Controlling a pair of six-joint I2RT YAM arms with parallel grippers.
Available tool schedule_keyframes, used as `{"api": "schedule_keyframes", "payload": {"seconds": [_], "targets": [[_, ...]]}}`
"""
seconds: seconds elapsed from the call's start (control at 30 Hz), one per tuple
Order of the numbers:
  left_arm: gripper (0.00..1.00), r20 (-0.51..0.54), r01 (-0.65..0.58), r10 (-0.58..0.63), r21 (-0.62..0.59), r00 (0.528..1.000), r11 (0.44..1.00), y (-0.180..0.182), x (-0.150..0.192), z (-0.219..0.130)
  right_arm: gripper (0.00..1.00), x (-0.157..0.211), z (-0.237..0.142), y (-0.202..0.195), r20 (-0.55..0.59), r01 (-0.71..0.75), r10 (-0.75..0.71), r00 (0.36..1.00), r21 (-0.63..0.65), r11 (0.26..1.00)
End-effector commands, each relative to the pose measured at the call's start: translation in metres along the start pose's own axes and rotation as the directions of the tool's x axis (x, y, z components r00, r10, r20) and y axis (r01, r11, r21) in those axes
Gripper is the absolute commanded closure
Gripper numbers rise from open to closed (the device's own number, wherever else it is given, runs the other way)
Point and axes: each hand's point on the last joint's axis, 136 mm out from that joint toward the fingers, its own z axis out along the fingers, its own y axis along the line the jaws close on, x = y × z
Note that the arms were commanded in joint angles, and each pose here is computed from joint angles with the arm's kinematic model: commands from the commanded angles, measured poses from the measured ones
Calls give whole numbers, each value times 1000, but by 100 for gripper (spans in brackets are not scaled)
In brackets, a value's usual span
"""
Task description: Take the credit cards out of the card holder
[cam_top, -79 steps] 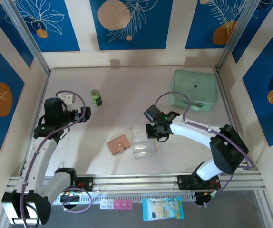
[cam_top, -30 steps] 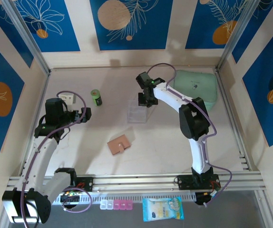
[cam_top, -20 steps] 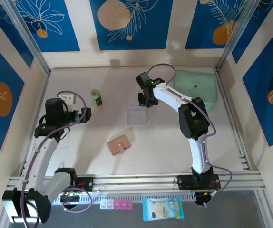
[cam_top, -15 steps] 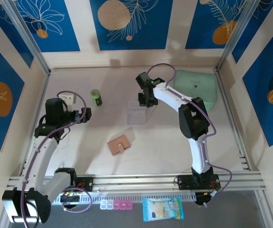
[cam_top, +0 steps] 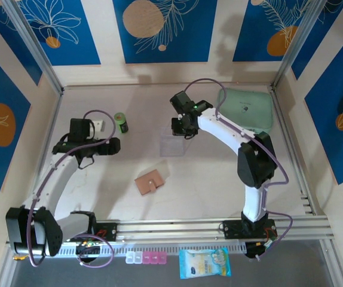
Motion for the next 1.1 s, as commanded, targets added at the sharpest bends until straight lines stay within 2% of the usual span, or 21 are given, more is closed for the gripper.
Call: {"api": "schedule_keyframes", "payload": {"seconds": [0.0,0.17,0.5,0.73,1.07], "targets": [[8,-56,15,-12,50,998,999,-24,6,-2,72,19,-17,18,-14,-7,6,1000,-84,996],[9,-106,-9,21,118,994,993,-60,21,8,70,47,-26,28,-30,-2,-2,1000,-126,992],[12,-237,-37,94,234,967,972,-111,68,42,68,112,-19,13,-98,-34,22,995,-120,992],[11,-304,-35,126,288,944,957,-128,94,65,66,145,-22,-2,-113,-56,46,993,-86,995],[11,-387,-23,140,293,911,956,-137,124,88,63,167,-29,-17,-104,-75,69,992,-54,996]]}}
